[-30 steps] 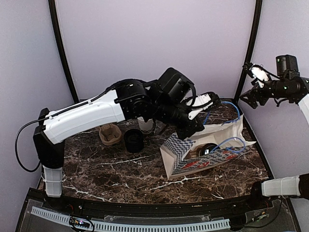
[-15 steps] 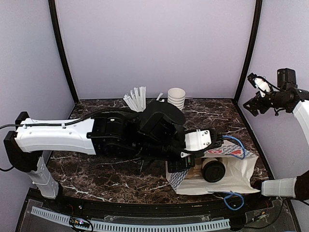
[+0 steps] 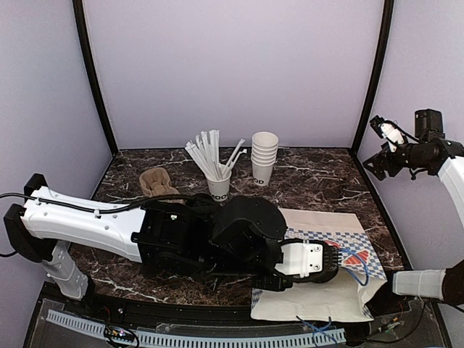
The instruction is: Pack the takeout coffee
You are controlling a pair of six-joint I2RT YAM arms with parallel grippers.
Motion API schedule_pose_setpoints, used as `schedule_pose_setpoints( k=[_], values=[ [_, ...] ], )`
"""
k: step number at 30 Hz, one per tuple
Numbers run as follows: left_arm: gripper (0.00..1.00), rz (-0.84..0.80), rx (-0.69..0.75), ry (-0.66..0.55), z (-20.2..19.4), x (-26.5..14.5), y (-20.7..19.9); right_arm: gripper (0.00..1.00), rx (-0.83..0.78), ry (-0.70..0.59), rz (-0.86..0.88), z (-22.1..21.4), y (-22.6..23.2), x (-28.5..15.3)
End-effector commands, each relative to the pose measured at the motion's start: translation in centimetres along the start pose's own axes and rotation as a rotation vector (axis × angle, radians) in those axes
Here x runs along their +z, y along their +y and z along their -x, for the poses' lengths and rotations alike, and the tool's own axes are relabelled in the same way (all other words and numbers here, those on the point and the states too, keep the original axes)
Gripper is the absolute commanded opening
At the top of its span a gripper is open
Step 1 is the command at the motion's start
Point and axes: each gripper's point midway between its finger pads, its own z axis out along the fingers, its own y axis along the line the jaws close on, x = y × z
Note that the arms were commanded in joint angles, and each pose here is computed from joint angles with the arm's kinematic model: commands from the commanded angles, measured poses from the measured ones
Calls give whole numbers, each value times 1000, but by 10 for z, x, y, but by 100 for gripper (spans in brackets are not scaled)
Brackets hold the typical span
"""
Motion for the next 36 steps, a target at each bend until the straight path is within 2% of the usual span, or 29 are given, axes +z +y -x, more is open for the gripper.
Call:
schedule_pose_setpoints(
  k=[1, 6, 8, 13, 14, 19, 20, 22, 23, 25, 31, 33, 36],
  values=[
    [0, 103, -6, -30, 12, -12, 27, 95, -11, -62, 2, 15, -1, -7],
    [0, 47, -138, 0, -2, -5, 47, 95, -6, -78, 28, 21, 2, -10],
    [0, 39, -223, 11, -17, -1, 68, 96, -3, -78, 39, 22, 4, -10],
    [0, -73, -428, -36, -30, 4, 101, 95, 7, -89, 77, 25, 9, -9],
    [0, -76, -467, -19, -43, 11, 113, 96, 10, -89, 85, 24, 10, -8],
    [1, -164, -620, -30, -58, 25, 139, 96, 20, -90, 111, 23, 14, -6],
    [4, -150, -639, -28, -64, 28, 149, 95, 21, -90, 112, 23, 15, -6],
    [16, -122, -665, -35, -67, 30, 162, 95, 22, -93, 114, 21, 16, -6],
    [25, -86, -669, -41, -68, 30, 170, 96, 22, -93, 115, 20, 17, -6],
    [36, -24, -663, -59, -66, 23, 187, 96, 23, -95, 117, 19, 19, -6],
    [60, 212, -595, -115, -49, -25, 236, 96, 46, -112, 131, 19, 24, -7],
    [66, 275, -596, -117, -53, -40, 248, 96, 64, -122, 142, 21, 24, -5],
    [69, 254, -618, -119, -61, -44, 250, 96, 91, -141, 193, 23, 30, 2]
  ],
)
